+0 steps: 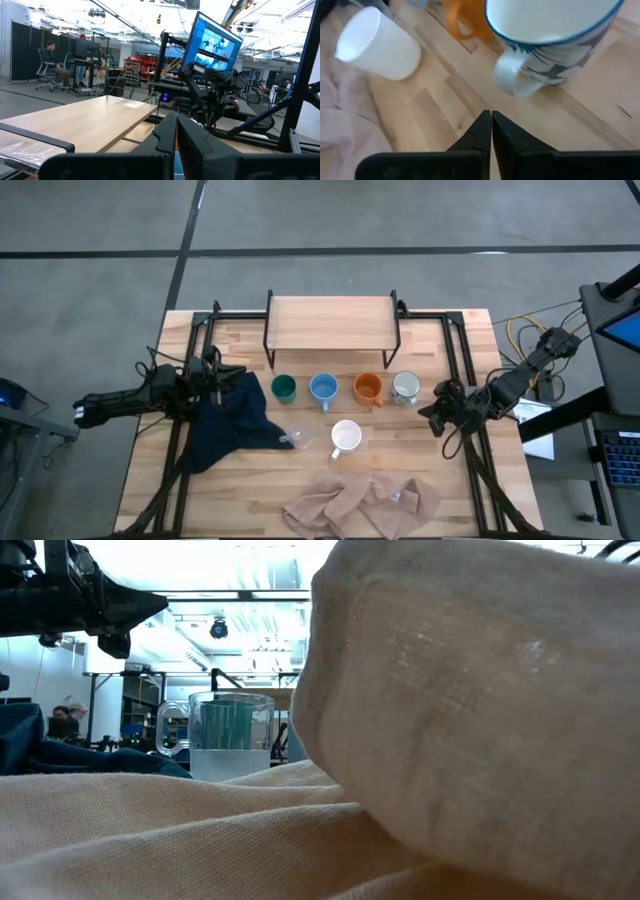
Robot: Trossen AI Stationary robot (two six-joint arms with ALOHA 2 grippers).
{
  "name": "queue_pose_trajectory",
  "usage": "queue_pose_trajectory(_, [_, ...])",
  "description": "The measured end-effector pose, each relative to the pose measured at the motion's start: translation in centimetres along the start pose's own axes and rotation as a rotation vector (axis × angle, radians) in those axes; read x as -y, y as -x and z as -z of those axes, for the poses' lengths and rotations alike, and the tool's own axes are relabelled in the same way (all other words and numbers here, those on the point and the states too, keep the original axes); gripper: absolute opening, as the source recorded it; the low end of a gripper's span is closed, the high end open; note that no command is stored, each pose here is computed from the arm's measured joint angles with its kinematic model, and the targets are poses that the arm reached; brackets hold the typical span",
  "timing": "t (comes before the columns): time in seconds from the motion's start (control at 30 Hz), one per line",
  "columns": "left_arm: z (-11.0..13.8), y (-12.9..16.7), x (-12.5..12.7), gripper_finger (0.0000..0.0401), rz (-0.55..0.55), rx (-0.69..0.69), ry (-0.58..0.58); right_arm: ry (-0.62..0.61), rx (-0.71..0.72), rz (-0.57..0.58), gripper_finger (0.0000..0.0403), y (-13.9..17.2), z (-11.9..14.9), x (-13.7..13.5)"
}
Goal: Stack small to large cups/mugs on shelf
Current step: Put the white patterned mug on the shelf
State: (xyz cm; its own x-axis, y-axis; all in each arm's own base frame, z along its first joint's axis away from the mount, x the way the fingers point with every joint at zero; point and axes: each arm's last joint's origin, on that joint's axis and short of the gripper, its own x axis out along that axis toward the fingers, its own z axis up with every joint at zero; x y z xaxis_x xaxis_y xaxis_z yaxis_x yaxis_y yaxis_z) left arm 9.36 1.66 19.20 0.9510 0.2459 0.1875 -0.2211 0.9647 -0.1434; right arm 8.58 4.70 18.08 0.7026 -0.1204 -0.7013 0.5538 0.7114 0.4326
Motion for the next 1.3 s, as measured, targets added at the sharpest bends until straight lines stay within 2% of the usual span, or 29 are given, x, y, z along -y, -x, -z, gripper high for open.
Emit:
queue_pose_trajectory(0.2, [0.0,0.0,0.0,0.0,0.001,0.0,0.0,-0.001,0.038,-0.034,0.0009,1.2,-1.1,-0.9])
queue_pose_trajectory(0.47, [-0.2,0.0,0.1,0.0,0.017,0.024,0.002,0.018,-0.034,0.032,0.0012,1.1,-0.9,-1.0])
queue_pose_trajectory(0.6, [-0.6,0.0,0.2,0.0,0.038,0.056,0.006,0.007,-0.05,0.069,0.004,0.6,-0.6,-1.2])
queue_pose_trajectory(0.93, [-0.8,0.0,0.2,0.0,0.061,0.072,0.007,0.093,-0.029,0.116,0.0151,-0.8,-0.2,-2.3])
queue_pose_trajectory(1.1, [-0.8,0.0,0.2,0.0,0.062,0.071,0.007,0.084,0.098,0.125,0.017,-1.2,-0.4,-2.9])
queue_pose_trajectory(1.3, [-0.7,0.0,0.3,0.0,0.065,0.069,0.007,0.08,0.129,0.17,0.0171,-1.7,-0.6,-3.0])
